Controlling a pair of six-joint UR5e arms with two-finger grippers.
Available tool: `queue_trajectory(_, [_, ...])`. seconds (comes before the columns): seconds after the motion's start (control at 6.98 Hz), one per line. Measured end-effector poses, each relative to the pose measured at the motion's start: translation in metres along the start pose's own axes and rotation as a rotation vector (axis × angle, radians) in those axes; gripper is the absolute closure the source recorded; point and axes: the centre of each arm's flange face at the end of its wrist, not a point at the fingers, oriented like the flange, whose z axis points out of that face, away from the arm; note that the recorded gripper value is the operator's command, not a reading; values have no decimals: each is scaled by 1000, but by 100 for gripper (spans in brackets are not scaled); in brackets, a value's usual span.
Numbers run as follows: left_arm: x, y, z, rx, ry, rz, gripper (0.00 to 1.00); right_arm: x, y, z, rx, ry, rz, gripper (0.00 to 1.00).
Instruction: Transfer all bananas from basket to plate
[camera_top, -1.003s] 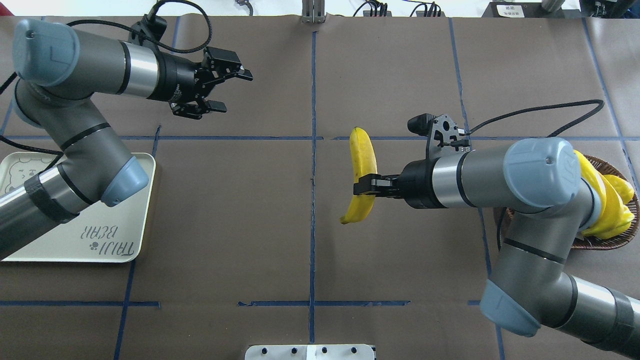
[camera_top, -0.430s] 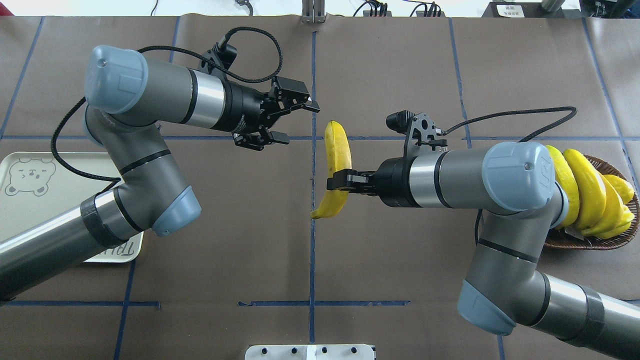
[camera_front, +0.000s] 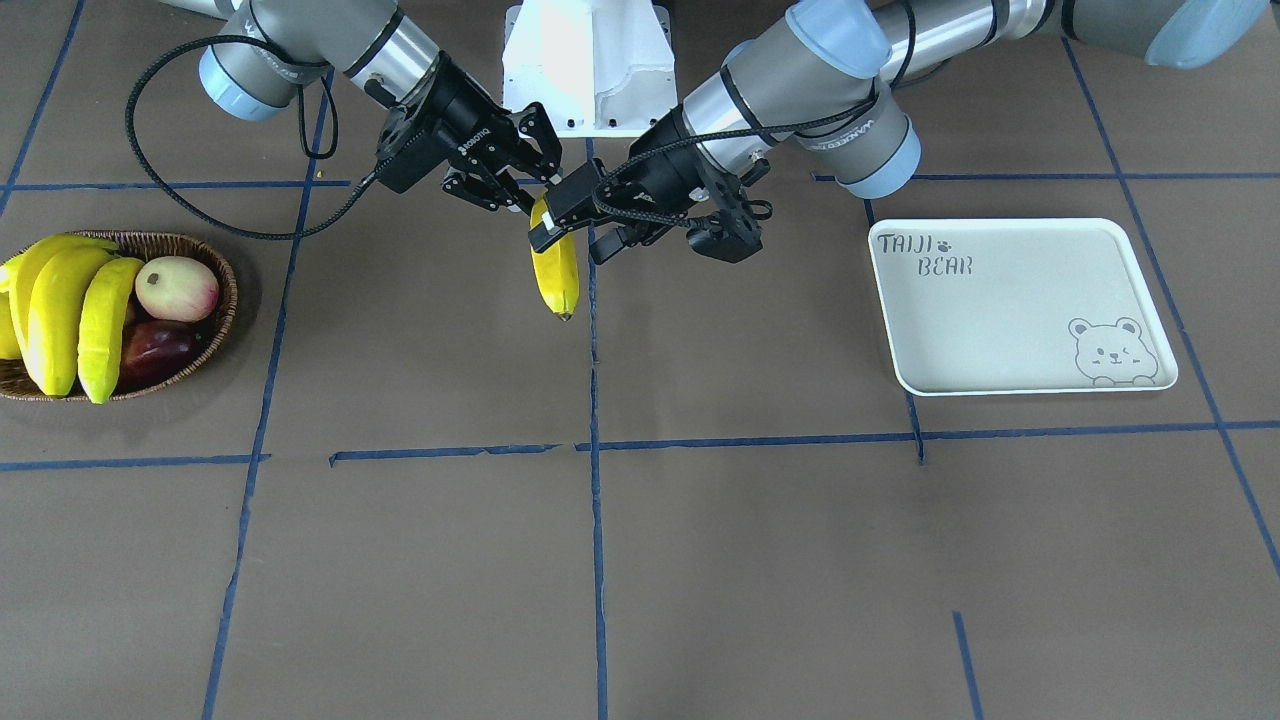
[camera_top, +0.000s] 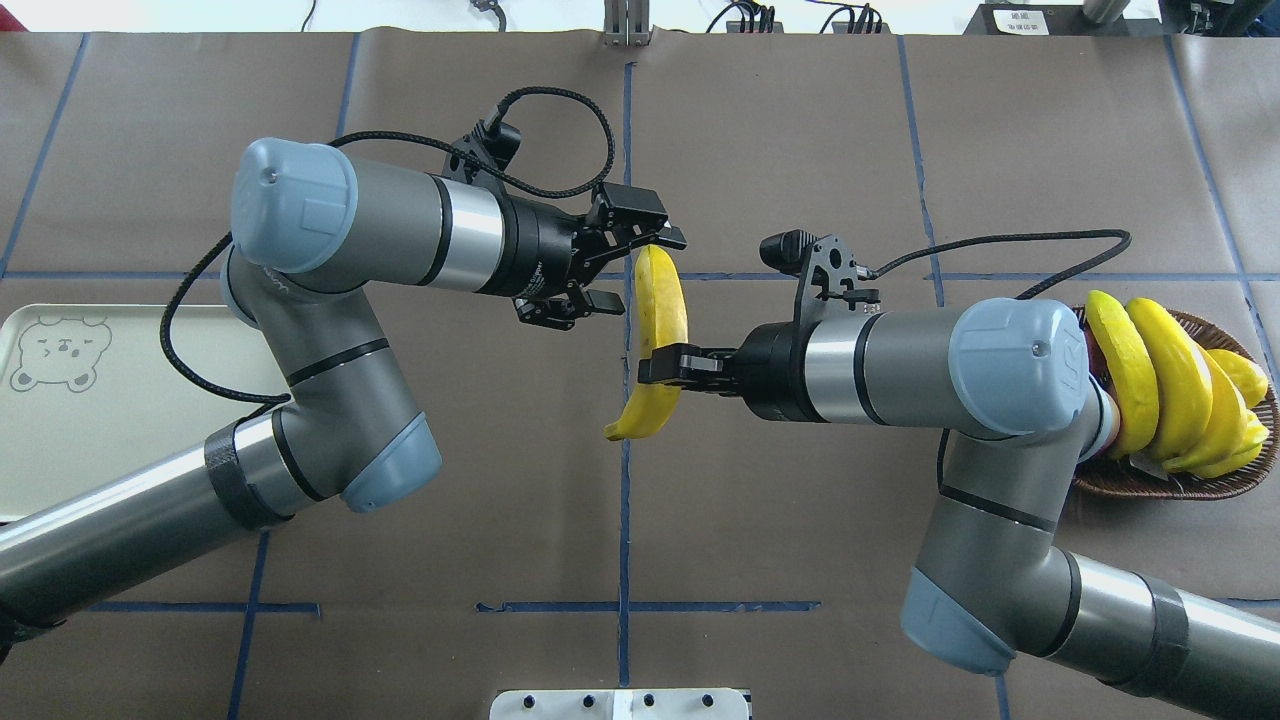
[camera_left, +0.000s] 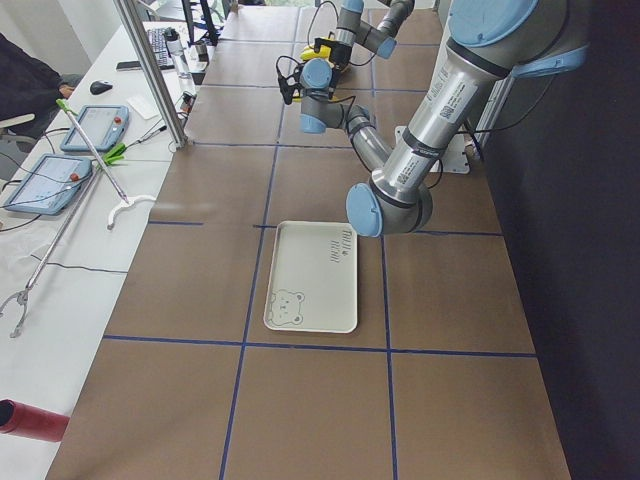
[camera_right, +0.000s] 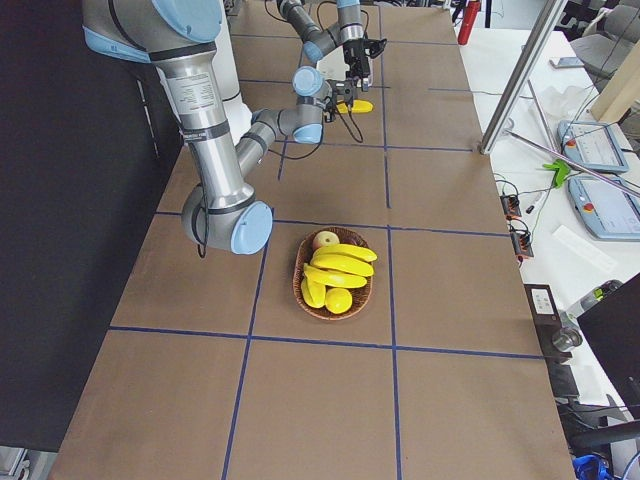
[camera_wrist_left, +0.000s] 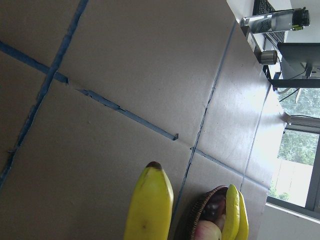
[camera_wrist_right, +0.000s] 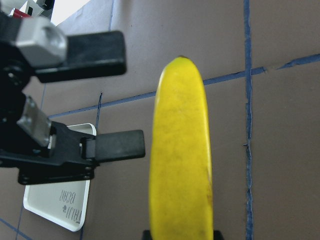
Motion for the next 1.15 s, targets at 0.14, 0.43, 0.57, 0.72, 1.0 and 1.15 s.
queue_trajectory(0.14, [-3,6,6,-7,-6,-3,1,-2,1,-2,1,-14,0,97])
queue_trajectory(0.43, [-7,13,14,-18,-14,-4,59,-3,2,-2,0,-29,8,97])
queue_trajectory(0.57, [-8,15,15,-18,-17,-6,96,-3,3,-2,-2,-30,11,97])
queue_trajectory(0.72, [-10,14,17,-15,-22,-7,100,-3,4,-1,-3,-30,12,92])
queue_trajectory(1.0, [-14,13,18,-11,-28,-8,100,-4,5,-2,-5,-34,13,1])
queue_trajectory(1.15, [-15,12,18,-10,-29,-7,100,-6,5,-3,-4,-38,12,0])
